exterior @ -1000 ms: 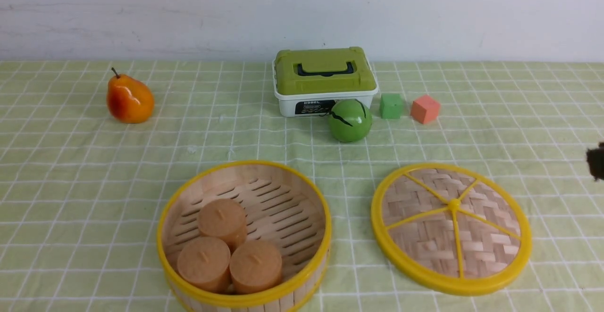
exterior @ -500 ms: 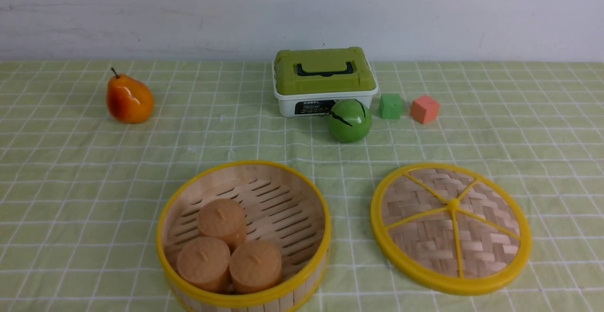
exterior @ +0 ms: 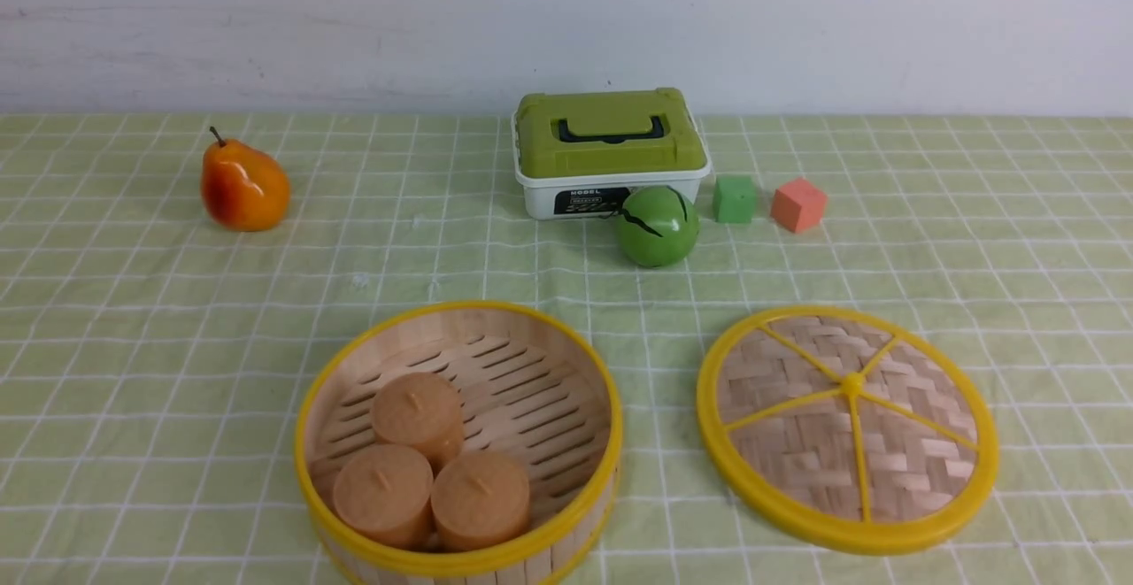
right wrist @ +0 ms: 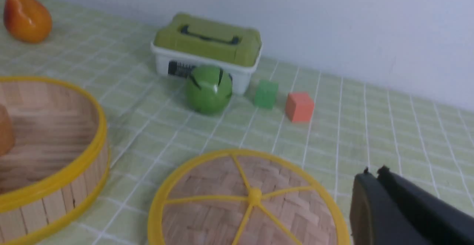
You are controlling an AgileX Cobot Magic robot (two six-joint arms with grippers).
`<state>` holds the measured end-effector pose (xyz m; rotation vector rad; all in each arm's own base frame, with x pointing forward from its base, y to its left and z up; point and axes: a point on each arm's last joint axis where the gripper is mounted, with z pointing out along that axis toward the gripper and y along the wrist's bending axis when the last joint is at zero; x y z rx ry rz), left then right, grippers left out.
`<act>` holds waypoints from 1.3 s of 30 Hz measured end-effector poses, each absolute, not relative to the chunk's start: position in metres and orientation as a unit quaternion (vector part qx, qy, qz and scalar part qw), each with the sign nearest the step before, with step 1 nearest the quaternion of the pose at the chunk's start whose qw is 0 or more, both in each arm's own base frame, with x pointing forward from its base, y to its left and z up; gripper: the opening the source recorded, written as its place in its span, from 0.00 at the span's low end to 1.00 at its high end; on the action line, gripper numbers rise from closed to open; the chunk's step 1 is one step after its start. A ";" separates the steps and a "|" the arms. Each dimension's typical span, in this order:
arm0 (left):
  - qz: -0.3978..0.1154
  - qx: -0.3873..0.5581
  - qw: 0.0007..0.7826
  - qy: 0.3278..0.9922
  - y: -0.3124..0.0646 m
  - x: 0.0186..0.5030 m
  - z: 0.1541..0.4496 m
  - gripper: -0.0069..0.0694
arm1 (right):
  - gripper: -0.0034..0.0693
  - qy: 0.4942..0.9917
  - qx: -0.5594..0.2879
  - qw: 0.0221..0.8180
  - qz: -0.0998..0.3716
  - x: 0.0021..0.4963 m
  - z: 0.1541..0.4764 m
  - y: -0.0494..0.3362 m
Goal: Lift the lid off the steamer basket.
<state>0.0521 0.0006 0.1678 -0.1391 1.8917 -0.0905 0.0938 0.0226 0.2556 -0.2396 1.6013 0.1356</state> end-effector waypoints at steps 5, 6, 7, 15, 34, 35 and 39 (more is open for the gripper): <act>-0.039 -0.060 0.582 0.810 0.001 0.052 0.168 0.40 | 0.04 0.670 -0.066 0.736 0.077 0.077 0.217 0.015; -0.039 -0.060 0.582 0.810 0.001 0.052 0.168 0.40 | 0.04 0.665 -0.044 0.740 0.086 0.072 0.215 0.013; -0.039 -0.060 0.582 0.810 0.001 0.052 0.168 0.40 | 0.04 0.665 -0.042 0.740 0.087 0.071 0.215 0.012; -0.039 -0.060 0.582 0.810 0.001 0.052 0.168 0.40 | 0.05 0.756 0.034 0.653 0.019 0.057 0.186 0.000; -0.039 -0.060 0.582 0.810 0.001 0.052 0.168 0.40 | 0.07 0.802 0.065 0.594 0.006 0.052 0.173 -0.004; -0.039 -0.060 0.582 0.810 0.001 0.052 0.168 0.40 | 0.07 0.802 0.065 0.594 0.006 0.052 0.173 -0.004; -0.039 -0.060 0.582 0.810 0.001 0.052 0.168 0.40 | 0.08 0.802 0.066 0.593 0.007 0.052 0.173 -0.004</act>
